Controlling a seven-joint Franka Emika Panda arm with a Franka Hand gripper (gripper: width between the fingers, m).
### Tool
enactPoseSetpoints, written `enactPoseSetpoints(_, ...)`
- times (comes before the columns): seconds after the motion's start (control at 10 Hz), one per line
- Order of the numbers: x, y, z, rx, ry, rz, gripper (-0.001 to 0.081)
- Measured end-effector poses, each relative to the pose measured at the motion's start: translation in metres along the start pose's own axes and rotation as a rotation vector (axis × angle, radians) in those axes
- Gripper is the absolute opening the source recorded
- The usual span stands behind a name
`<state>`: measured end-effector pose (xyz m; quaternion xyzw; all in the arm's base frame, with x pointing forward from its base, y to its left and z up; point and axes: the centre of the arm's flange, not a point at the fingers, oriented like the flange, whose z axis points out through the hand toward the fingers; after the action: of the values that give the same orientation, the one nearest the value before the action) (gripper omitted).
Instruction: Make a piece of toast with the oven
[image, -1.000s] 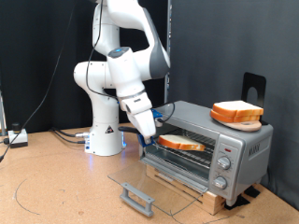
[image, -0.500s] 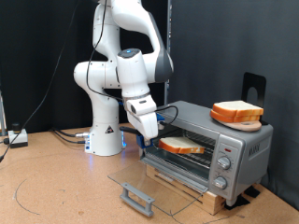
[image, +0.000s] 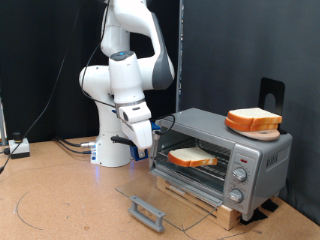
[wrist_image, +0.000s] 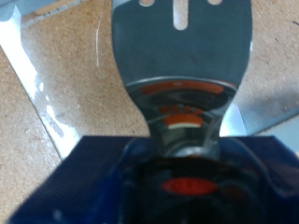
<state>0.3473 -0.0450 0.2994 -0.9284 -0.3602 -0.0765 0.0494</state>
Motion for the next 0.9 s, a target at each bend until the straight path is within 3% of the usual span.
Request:
enactPoseSetpoints(0.4, 0.006, -0.001, -0.002, -0.003, 0.009, -0.007, 0.0396)
enactPoseSetpoints(0.9, 0.041, -0.04, 0.005, 0.018, 0.021, -0.035, 0.0396)
